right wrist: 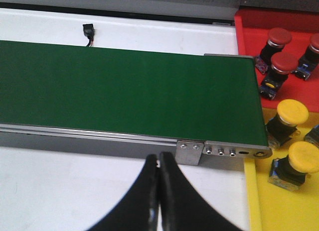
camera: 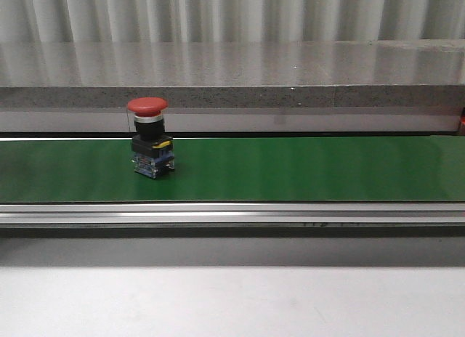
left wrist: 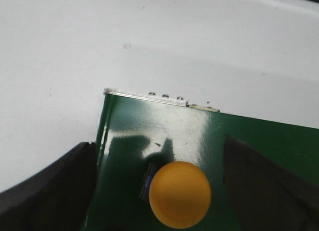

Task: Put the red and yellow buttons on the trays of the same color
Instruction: 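Lower the right gripper onto the arriving red button and grasp it, then carry the red button with the right gripper and release it in the red tray, then move the right gripper back toward the yellow button on the belt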

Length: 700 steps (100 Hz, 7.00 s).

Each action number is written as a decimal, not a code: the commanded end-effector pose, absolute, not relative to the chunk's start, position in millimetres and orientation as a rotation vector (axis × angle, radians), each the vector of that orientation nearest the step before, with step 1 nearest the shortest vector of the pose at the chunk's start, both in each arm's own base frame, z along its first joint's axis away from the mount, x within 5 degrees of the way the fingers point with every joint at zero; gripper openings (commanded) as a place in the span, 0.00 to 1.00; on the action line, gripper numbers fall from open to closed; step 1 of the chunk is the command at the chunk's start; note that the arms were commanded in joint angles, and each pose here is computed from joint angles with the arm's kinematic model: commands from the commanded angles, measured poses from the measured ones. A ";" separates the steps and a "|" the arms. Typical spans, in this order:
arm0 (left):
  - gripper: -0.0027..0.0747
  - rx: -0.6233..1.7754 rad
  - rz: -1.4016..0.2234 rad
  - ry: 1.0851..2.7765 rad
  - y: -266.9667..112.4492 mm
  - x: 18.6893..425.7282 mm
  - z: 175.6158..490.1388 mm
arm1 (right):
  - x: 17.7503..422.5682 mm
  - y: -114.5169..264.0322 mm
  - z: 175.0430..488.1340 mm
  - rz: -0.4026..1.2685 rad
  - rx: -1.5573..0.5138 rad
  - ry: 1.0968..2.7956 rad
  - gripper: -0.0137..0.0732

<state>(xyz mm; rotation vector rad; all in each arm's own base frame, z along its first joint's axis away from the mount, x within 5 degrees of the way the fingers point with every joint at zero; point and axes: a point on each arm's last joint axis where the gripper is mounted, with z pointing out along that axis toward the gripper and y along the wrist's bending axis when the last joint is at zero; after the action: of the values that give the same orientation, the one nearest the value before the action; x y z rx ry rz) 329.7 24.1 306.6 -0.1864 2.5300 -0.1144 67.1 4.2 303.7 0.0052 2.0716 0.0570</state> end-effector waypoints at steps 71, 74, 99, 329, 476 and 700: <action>0.01 0.216 -0.226 2.166 -48.2 208.9 351.7 | 69.7 3.6 316.4 0.043 -0.002 1.986 0.08; 0.01 0.216 -0.226 2.164 -47.0 202.7 348.8 | 69.7 3.6 316.4 0.043 -0.002 1.986 0.08; 0.01 0.214 -0.228 2.116 -37.0 150.6 330.9 | 69.1 3.8 315.2 0.045 -0.003 2.005 0.08; 0.01 0.217 -0.232 2.042 -29.5 110.1 325.7 | 323.2 132.7 299.4 0.184 -0.822 2.445 0.22; 0.01 0.217 -0.232 2.042 -29.5 110.1 325.7 | 300.0 -212.7 295.6 -0.089 0.883 2.273 0.22; 0.01 0.217 -0.232 2.044 -29.5 110.0 325.6 | 241.5 -132.1 347.2 -0.047 0.714 2.088 0.77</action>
<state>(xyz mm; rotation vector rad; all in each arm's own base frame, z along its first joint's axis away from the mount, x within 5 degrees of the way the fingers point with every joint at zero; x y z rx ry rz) 107.4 -28.1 312.5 0.2307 2.1304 -0.2127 254.4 -143.4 321.8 0.7843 2.1720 -0.0135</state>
